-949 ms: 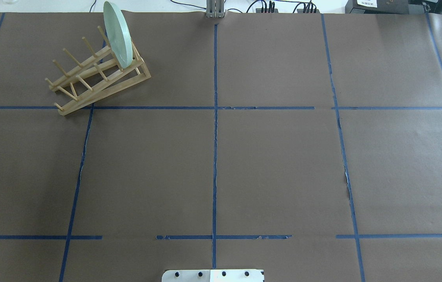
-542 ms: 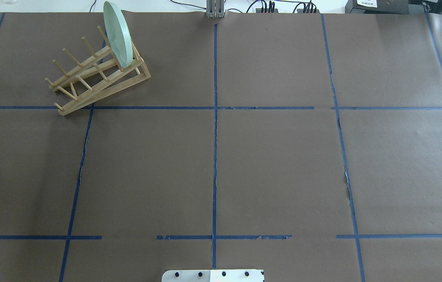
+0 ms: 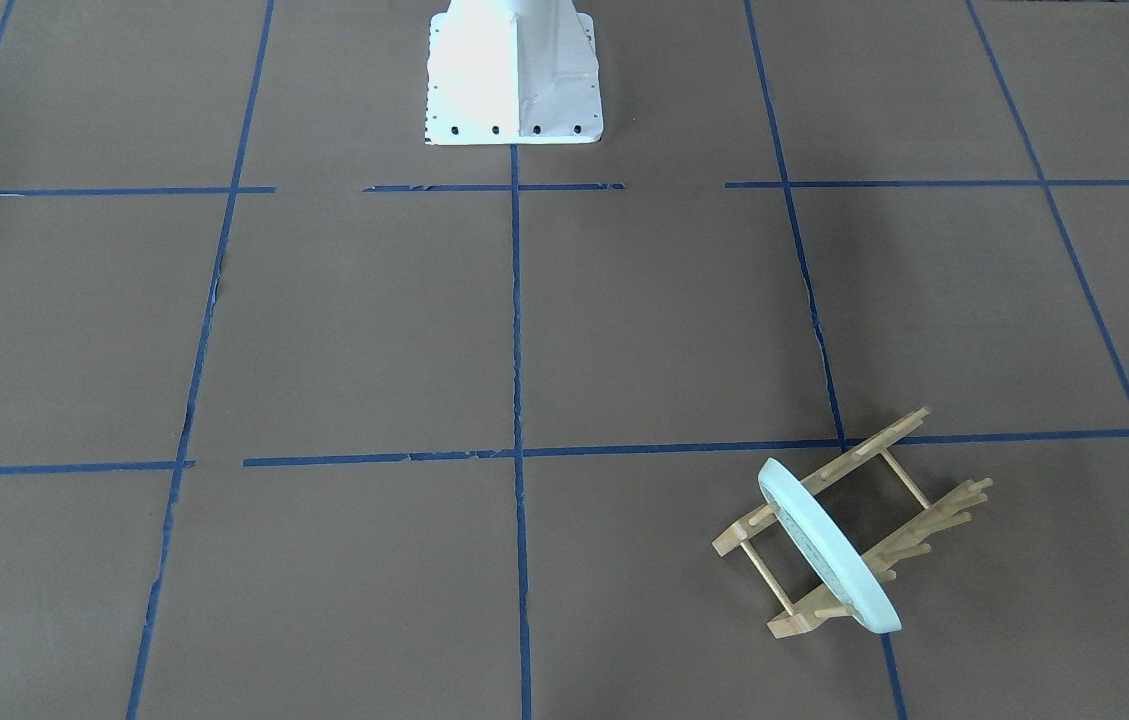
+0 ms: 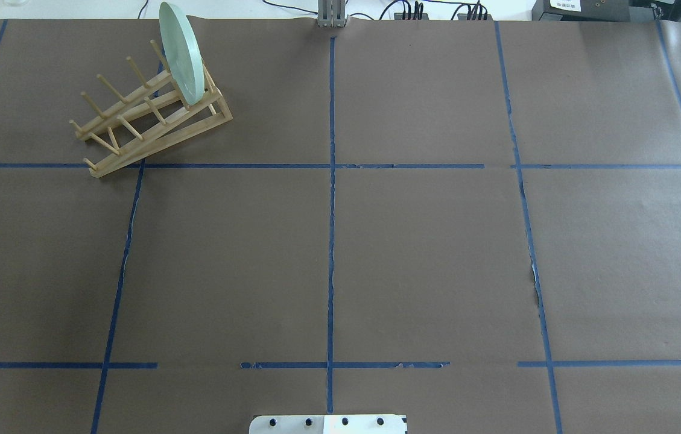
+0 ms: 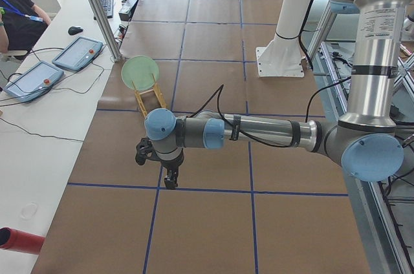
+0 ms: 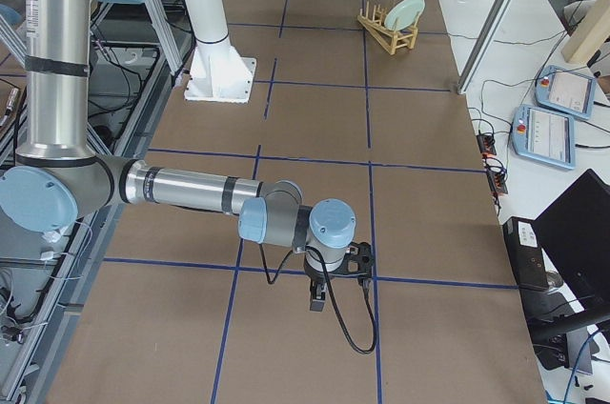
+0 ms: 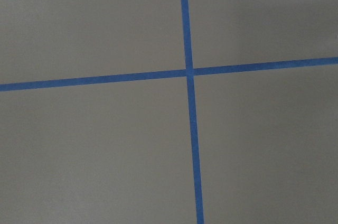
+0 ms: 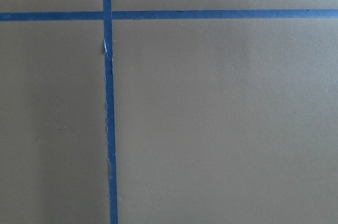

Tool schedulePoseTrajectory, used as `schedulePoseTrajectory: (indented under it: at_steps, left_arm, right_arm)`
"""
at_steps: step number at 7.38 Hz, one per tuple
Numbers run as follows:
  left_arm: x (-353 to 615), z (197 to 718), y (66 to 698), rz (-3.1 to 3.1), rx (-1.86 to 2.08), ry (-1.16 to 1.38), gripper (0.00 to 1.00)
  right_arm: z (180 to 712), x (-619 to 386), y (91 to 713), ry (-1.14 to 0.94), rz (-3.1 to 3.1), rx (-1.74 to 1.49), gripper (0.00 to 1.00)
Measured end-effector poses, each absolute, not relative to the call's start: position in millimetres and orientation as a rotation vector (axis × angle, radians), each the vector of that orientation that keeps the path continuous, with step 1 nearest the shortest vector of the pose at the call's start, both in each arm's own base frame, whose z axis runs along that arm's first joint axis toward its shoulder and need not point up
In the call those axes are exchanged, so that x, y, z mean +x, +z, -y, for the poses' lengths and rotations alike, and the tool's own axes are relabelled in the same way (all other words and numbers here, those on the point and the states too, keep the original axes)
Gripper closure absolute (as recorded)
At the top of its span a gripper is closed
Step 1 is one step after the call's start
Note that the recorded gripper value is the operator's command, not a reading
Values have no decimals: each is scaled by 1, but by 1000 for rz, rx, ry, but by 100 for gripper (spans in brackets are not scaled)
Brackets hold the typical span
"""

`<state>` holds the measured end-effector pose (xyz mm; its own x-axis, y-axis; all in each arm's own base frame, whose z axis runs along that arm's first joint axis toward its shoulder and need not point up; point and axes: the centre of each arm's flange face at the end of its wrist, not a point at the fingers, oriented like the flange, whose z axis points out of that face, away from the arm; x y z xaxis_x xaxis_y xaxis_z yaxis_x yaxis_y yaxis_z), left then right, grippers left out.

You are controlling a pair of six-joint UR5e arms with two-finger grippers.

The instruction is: Place plate on rack

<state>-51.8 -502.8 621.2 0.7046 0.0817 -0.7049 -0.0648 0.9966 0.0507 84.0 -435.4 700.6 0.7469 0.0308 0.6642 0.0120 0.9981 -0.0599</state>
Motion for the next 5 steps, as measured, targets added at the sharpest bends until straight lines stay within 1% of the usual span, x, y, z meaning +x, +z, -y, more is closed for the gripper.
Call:
schedulePoseTrajectory:
  at_steps: [5]
  left_arm:
    - [-74,499,621,-781,59,99,0]
  right_arm:
    - [435,84,701,11,727,-62,0]
